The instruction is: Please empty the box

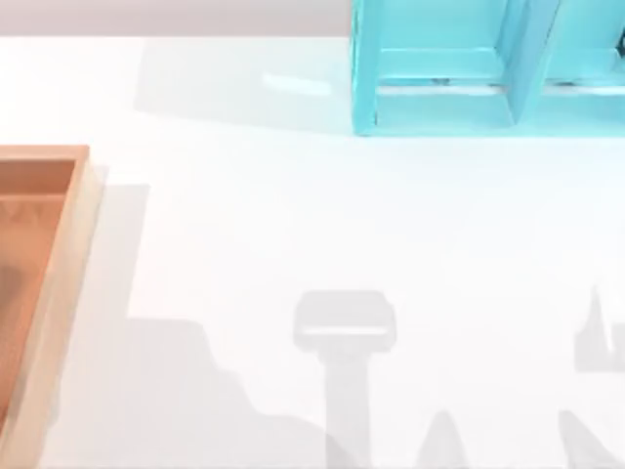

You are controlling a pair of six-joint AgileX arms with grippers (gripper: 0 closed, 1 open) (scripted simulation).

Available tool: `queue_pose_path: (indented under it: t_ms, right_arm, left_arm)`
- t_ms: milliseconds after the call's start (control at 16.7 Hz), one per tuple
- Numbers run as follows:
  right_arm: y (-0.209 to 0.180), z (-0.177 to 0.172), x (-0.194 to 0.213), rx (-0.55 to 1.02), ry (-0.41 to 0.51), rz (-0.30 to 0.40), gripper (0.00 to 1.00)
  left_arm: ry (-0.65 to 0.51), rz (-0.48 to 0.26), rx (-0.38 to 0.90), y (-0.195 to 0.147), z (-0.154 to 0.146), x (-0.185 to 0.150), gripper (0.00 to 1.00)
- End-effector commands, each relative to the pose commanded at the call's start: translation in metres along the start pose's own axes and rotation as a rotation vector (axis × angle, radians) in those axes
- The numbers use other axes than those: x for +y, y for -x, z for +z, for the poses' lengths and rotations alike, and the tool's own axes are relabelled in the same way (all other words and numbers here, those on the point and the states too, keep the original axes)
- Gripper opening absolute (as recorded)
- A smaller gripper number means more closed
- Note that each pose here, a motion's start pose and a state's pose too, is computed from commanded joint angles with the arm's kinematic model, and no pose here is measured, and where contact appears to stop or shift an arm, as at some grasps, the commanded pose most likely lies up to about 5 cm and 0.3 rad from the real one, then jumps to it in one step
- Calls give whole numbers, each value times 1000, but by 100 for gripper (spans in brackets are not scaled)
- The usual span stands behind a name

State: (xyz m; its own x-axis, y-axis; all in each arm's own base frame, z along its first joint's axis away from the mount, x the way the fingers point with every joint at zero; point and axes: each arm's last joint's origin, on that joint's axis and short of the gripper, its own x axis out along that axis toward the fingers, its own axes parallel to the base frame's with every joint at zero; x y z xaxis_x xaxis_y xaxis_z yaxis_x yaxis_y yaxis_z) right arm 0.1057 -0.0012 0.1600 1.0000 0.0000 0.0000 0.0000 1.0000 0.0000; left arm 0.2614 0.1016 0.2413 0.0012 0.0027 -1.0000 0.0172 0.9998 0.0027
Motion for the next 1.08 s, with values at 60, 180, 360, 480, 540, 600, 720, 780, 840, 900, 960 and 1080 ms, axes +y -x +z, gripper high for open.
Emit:
queue_pose_path:
  t_ms: [60, 180, 360, 480, 540, 600, 720, 780, 840, 900, 960, 1080]
  right_arm:
    - [0, 0, 0, 0, 0, 0, 100]
    - [0, 0, 0, 0, 0, 0, 100]
    - [0, 0, 0, 0, 0, 0, 100]
    - [0, 0, 0, 0, 0, 0, 100]
    - [0, 0, 0, 0, 0, 0, 100]
    - [0, 0, 0, 0, 0, 0, 100]
    - [0, 0, 0, 0, 0, 0, 100]
    - [0, 0, 0, 0, 0, 0, 100]
    - [0, 0, 0, 0, 0, 0, 100]
    - [0, 0, 0, 0, 0, 0, 100]
    - [0, 0, 0, 0, 0, 0, 100]
    - [0, 0, 0, 0, 0, 0, 100]
  left_arm:
    - [0, 0, 0, 0, 0, 0, 100]
    - [-3, 1, -2, -1, 0, -1, 100]
    - [0, -2, 6, -19, 2, 0, 100]
    - [0, 0, 1, -37, 4, 1, 100]
    - [0, 0, 1, -47, 4, 1, 100]
    - [0, -1, 2, -58, 4, 1, 100]
    - [0, 2, -5, -79, 4, 1, 100]
    - [0, 2, -4, -88, 3, 1, 100]
    - [0, 0, -1, -95, 1, 1, 100]
    - [0, 0, 0, -99, 0, 0, 100]
    - [0, 0, 0, -100, 0, 0, 100]
    - [0, 0, 0, -100, 0, 0, 100]
